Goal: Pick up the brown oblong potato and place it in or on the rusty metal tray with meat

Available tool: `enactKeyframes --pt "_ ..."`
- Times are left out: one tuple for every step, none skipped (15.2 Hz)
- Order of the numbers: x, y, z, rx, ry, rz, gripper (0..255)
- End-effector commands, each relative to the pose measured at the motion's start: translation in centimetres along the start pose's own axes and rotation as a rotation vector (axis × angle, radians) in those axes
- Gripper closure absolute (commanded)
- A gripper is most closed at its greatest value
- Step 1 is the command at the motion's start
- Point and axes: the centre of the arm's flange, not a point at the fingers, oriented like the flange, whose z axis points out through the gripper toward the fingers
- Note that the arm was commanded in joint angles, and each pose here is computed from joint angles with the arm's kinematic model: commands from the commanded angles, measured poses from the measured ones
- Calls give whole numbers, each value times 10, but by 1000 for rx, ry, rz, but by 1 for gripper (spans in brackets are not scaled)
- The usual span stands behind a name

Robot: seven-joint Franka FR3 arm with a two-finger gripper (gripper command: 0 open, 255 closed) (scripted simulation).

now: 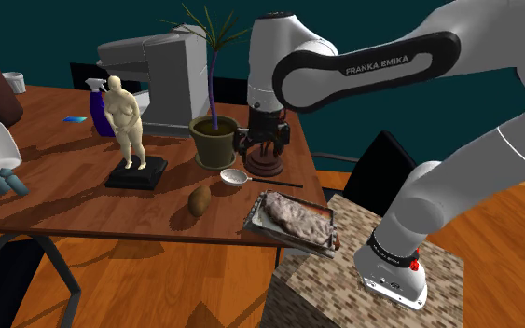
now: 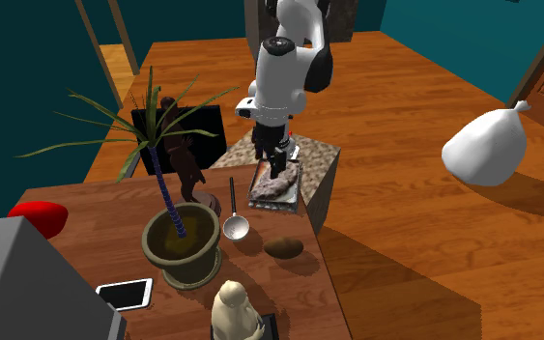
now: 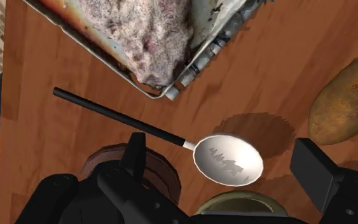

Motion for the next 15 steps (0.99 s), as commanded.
enactKeyframes --pt "3 -22 13 -2 -8 51 0" --pt "4 -34 20 -4 -11 73 0" --pt "5 -45 27 -6 -15 96 0" --pt "6 -57 34 -8 -18 119 0" --pt "8 -68 40 -10 -21 141 0" --pt "10 -80 47 -12 -24 164 0" --pt "12 -91 54 -14 -28 186 0" --pt "14 -102 61 -16 -31 209 0" --pt "17 -114 68 -18 -34 232 0" --pt "20 -125 75 -19 -38 254 0" --pt "23 -136 82 -21 -41 277 0" --pt "26 -147 89 -23 -44 300 0" --pt "29 -158 96 -25 -48 322 0" --pt "33 -169 103 -27 -51 345 0" --pt "36 -178 109 -29 -54 365 0"
